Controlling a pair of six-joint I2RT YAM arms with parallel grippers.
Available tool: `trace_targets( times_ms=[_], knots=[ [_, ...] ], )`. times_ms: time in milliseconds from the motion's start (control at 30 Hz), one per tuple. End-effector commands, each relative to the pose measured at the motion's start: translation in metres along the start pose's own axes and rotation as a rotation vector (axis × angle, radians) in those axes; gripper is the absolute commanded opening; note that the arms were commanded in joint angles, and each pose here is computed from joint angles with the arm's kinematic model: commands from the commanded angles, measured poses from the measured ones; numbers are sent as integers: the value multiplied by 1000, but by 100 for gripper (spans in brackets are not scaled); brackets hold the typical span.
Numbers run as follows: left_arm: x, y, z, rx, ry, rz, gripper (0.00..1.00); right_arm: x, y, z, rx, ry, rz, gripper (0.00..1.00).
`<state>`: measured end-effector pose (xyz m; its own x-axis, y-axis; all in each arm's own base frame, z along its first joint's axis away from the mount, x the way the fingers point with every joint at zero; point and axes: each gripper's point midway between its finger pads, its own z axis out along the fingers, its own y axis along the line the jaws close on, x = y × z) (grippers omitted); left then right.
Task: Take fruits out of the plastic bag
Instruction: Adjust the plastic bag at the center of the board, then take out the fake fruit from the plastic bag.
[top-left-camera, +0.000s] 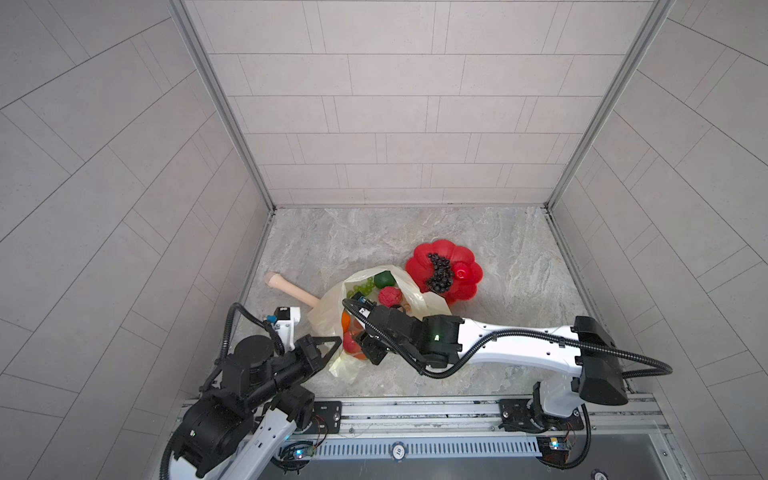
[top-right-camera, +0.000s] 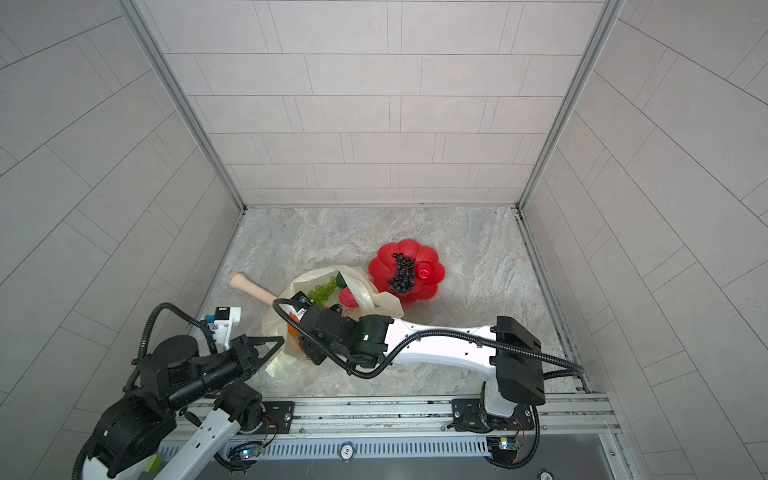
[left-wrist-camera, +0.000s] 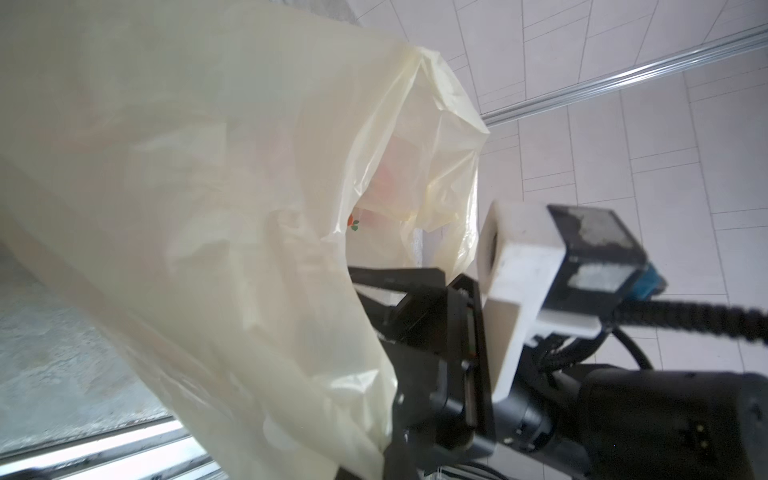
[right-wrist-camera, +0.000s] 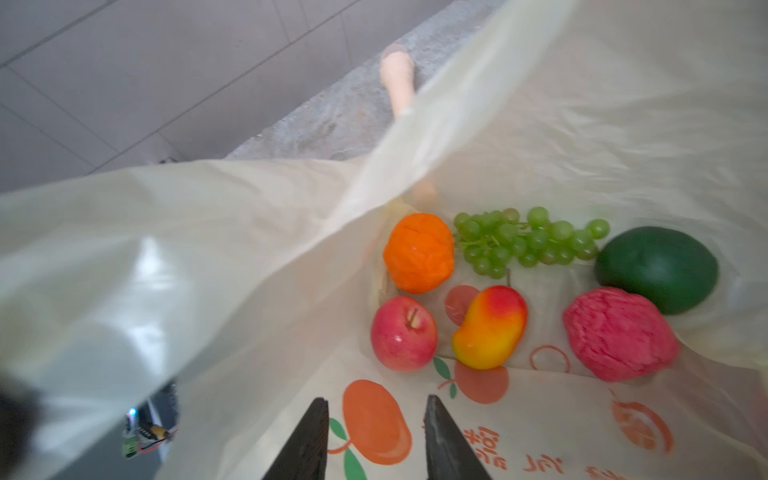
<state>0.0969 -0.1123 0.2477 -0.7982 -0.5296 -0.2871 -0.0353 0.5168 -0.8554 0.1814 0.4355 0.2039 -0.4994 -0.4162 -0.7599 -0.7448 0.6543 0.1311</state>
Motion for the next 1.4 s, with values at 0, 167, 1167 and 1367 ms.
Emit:
trace_targets(
  times_ms=[0,167,1167,1367],
  knots=[
    [16,22,-18,-89,33,60,5,2,-37,-2,130,36,-22,43],
    [33,40,-30,-124,80,110,5,21,-40,18,146,91,-72,46],
    [39,74,-21,-164,70,251,5,34,-42,57,164,95,-228,49],
    [41,83,-14,-190,91,246,5,18,-16,89,81,95,-248,49]
  ],
)
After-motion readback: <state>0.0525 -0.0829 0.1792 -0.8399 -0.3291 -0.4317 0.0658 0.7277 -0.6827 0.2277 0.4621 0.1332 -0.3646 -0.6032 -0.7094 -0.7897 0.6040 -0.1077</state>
